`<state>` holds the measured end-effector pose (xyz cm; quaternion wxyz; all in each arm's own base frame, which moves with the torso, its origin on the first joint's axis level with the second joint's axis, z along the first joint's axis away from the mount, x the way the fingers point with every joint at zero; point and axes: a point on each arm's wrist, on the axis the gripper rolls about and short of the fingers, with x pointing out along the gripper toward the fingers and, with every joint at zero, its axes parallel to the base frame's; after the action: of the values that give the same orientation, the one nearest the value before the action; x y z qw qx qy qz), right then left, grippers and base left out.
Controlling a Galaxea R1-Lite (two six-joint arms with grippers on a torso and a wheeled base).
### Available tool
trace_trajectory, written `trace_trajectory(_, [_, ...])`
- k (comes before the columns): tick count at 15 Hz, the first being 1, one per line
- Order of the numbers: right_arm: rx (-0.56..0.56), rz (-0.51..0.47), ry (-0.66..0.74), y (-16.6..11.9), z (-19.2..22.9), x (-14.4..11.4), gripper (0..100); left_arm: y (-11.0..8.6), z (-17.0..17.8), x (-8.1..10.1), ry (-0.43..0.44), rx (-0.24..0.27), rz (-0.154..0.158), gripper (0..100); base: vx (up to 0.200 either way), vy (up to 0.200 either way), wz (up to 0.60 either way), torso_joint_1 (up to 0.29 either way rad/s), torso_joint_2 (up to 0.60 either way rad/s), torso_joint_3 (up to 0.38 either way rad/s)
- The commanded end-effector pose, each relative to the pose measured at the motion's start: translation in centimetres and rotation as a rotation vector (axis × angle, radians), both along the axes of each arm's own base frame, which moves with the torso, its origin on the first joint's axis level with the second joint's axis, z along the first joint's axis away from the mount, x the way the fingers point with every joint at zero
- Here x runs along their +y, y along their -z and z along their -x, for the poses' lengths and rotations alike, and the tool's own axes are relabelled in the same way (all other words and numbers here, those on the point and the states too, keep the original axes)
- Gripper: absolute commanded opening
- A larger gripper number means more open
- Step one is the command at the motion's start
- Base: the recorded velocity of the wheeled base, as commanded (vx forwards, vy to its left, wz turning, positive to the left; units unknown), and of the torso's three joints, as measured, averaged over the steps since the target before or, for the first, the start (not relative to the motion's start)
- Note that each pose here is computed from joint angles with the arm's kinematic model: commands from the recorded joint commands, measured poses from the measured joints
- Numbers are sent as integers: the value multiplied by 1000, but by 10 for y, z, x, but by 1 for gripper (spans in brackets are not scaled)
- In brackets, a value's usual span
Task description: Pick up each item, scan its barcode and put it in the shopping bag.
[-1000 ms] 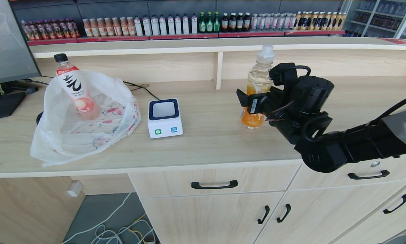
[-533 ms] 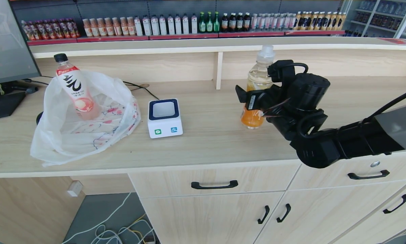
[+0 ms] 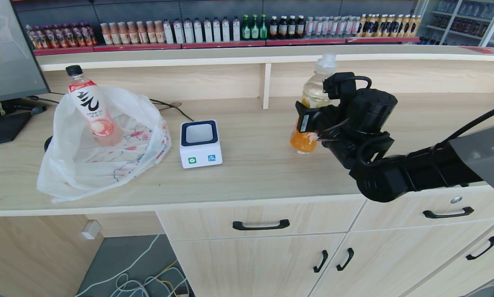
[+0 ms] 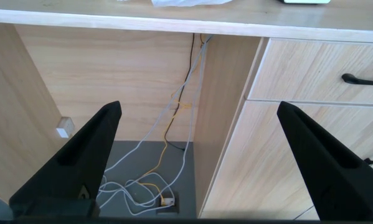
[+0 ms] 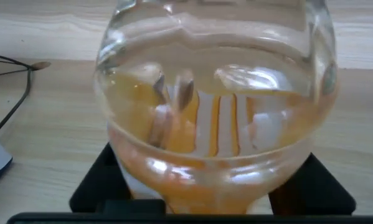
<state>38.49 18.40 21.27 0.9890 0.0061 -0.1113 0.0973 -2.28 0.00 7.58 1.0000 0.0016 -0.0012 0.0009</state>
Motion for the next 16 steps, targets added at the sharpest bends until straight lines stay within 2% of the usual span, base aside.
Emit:
trace_trajectory(1, [-15, -7, 1, -5, 0, -1, 0, 0, 0, 0, -1, -1, 0, 100, 0, 0, 0, 0, 0, 0])
trace_trajectory(10, [-46, -16, 0, -17, 4, -1, 0, 0, 0, 0, -1, -1, 0, 100, 0, 0, 0, 0, 0, 0])
trace_trajectory(16, [-98, -3, -10, -45, 34, 4, 0, 0, 0, 0, -1, -1, 0, 100, 0, 0, 0, 0, 0, 0])
